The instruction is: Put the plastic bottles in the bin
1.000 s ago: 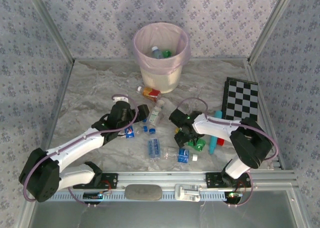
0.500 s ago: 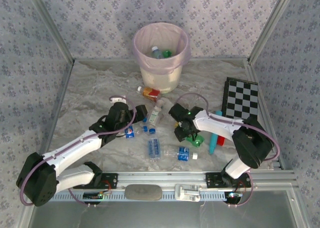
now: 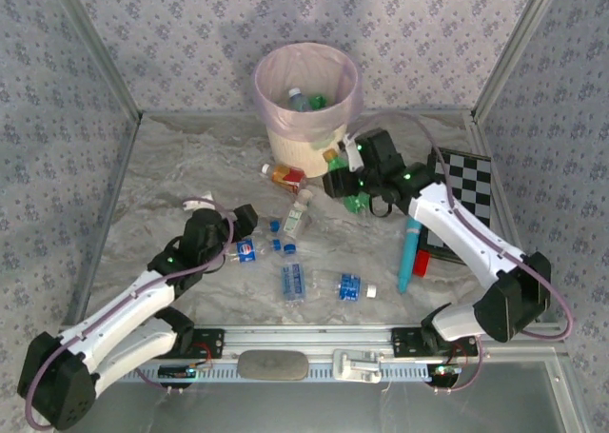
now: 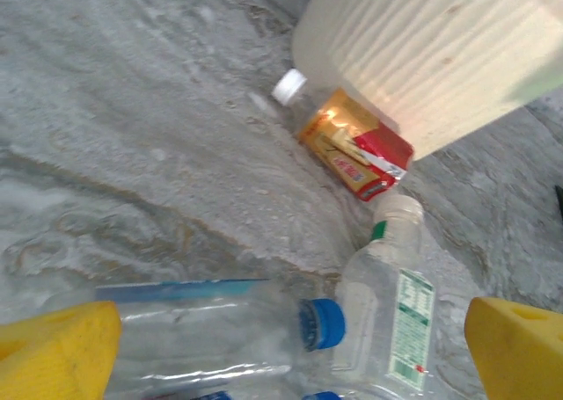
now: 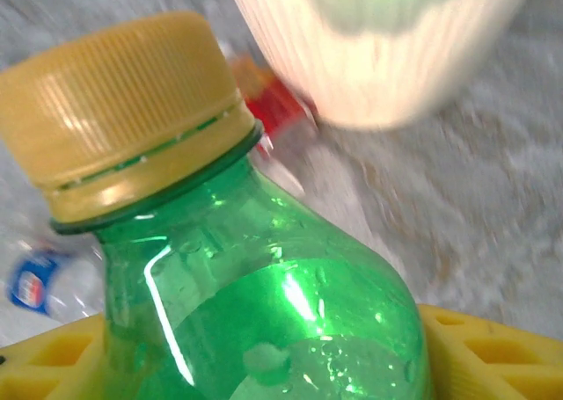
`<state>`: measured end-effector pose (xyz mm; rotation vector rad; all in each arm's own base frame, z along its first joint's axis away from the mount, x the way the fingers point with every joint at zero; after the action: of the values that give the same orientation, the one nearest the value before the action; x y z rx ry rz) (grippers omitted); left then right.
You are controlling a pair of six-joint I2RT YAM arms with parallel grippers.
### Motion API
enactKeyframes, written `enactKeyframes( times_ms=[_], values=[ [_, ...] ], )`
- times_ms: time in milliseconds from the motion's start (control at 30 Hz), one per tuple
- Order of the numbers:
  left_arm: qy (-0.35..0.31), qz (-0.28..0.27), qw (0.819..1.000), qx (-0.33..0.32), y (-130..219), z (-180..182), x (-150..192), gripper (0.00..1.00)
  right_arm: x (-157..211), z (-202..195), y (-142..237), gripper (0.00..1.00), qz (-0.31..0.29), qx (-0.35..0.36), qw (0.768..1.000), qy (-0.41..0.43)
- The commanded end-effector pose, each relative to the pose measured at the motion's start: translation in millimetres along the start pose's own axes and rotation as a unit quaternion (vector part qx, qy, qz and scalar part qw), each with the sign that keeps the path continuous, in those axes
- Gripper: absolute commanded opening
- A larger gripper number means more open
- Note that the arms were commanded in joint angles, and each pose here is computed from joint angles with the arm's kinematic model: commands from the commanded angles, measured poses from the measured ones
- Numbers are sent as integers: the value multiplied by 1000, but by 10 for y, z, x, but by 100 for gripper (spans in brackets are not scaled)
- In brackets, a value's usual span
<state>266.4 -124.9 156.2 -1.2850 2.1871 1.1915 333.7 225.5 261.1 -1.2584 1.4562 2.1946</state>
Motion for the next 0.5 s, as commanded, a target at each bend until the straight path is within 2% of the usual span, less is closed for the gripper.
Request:
enactKeyframes(
  times_ms=[0, 133, 300, 467],
  values=[
    [23, 4, 1000, -8, 33, 127, 36, 100, -724, 100, 255, 47, -119, -55, 991, -27],
    [21, 5, 1000, -11, 74, 192, 39, 100, -1333, 56, 426, 46, -203, -87, 974, -58],
    [7, 9, 1000, -13, 113, 226, 48, 100, -1943, -6, 533, 46, -272, -96, 955, -66],
    [2, 21, 1000, -8, 119, 234, 97, 100, -2353, -182, 375, 46, -322, -53, 944, -56]
  ],
)
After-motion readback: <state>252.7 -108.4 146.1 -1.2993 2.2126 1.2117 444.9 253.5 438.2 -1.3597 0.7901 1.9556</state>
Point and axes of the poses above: each hand's point on the last joint's axis, 136 mm out from that joint toward the fingers, its own y axis back along the fingers, its own z axis along the line the jaws close on, x = y × z, the point moved 1 cm from there along y, back along the fingers, and after that the axes turned 6 degrees about y, right-handed, at the moved point
